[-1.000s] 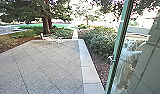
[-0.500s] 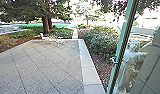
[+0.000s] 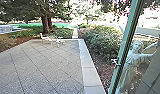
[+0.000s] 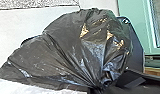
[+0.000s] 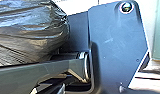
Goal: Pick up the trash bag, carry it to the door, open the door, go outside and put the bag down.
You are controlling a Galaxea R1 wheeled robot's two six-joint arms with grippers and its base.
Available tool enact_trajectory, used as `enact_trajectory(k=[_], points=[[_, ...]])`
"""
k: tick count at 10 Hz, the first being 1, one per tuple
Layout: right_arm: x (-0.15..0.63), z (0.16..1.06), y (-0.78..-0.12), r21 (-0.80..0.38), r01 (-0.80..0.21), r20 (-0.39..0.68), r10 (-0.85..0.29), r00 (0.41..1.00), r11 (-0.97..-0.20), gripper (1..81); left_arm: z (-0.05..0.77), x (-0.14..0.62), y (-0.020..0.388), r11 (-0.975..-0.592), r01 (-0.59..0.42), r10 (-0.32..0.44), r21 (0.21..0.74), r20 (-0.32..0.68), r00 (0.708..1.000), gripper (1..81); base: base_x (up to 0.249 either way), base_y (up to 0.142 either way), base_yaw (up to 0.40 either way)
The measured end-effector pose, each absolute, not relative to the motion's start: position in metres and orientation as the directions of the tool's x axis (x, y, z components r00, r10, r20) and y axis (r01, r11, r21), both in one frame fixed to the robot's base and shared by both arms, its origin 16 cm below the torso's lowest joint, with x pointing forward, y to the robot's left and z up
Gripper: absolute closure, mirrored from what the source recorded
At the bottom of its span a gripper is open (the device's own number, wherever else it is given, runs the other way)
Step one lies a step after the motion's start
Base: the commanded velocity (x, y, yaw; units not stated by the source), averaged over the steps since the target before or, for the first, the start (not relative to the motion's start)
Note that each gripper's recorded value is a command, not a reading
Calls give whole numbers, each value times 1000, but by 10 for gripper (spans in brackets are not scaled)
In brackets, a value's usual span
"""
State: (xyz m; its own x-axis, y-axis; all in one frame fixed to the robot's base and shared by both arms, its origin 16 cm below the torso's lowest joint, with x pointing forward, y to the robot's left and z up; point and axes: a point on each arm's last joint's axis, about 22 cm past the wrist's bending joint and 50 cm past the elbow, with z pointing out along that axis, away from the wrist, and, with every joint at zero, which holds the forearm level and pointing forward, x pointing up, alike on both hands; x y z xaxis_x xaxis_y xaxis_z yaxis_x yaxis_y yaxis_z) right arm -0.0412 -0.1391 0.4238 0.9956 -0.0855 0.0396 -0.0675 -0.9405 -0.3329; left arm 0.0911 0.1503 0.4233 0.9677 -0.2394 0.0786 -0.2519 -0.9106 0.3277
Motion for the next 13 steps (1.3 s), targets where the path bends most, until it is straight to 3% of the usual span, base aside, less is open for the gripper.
enact_trajectory(k=[13], points=[[-39, 424, -138, -334, -66, 42, -85, 996, -940, 10, 423, 94, 150, -911, -252, -239, 327, 81, 968, 811, 107, 0, 0]])
